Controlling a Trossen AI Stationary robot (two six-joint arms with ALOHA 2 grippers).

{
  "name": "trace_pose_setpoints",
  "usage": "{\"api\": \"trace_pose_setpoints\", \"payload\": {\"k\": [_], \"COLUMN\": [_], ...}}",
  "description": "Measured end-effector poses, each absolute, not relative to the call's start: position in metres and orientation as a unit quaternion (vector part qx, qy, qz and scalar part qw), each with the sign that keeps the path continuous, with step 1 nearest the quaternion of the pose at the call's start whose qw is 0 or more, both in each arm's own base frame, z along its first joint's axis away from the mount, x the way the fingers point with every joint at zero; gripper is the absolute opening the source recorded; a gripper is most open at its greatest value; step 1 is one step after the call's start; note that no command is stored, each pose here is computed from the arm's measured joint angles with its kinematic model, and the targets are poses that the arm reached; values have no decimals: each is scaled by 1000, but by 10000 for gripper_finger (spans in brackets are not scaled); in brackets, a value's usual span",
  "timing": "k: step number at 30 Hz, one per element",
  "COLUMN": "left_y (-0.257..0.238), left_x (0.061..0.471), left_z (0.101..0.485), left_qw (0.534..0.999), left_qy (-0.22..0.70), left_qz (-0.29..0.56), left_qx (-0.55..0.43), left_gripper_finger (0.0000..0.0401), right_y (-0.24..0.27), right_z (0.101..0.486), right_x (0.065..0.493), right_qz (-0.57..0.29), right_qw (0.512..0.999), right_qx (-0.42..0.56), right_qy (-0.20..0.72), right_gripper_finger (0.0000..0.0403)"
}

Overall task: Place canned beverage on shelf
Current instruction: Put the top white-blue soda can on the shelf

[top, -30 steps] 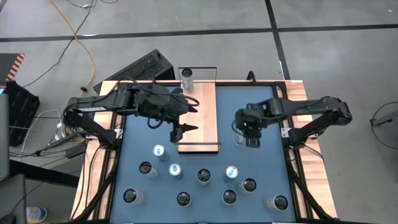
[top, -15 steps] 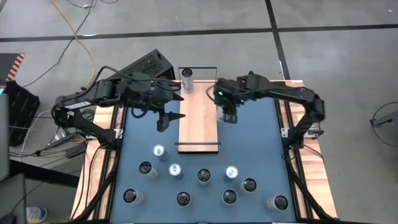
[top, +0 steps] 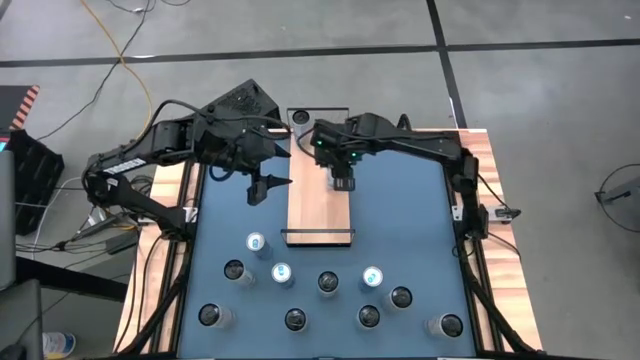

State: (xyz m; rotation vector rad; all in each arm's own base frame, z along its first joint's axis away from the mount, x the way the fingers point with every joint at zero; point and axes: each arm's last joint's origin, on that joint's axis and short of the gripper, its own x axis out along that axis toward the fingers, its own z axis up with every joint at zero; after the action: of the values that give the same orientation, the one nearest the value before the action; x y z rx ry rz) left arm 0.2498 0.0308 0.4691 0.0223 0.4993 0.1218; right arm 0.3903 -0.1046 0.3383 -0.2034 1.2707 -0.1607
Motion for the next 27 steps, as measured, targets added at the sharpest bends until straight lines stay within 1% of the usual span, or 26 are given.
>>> {"api": "trace_pose_setpoints", "payload": {"k": [7,18,27], "left_y": [39,48,48], "left_x": [249,246,246], "left_z": [469,467,466], "left_qw": [969,966,965], "left_qy": [246,256,260], "left_qz": [24,21,15], "left_qx": [8,16,26], "left_gripper_finger": [291,291,291], "right_y": [-103,-99,-99], "right_z": [340,342,343], "right_x": [393,397,398], "right_qz": [-51,-22,-23], "right_qw": [811,830,833], "right_qx": [-89,-73,-75], "right_qy": [576,552,548], "right_gripper_finger": [234,273,288]}}
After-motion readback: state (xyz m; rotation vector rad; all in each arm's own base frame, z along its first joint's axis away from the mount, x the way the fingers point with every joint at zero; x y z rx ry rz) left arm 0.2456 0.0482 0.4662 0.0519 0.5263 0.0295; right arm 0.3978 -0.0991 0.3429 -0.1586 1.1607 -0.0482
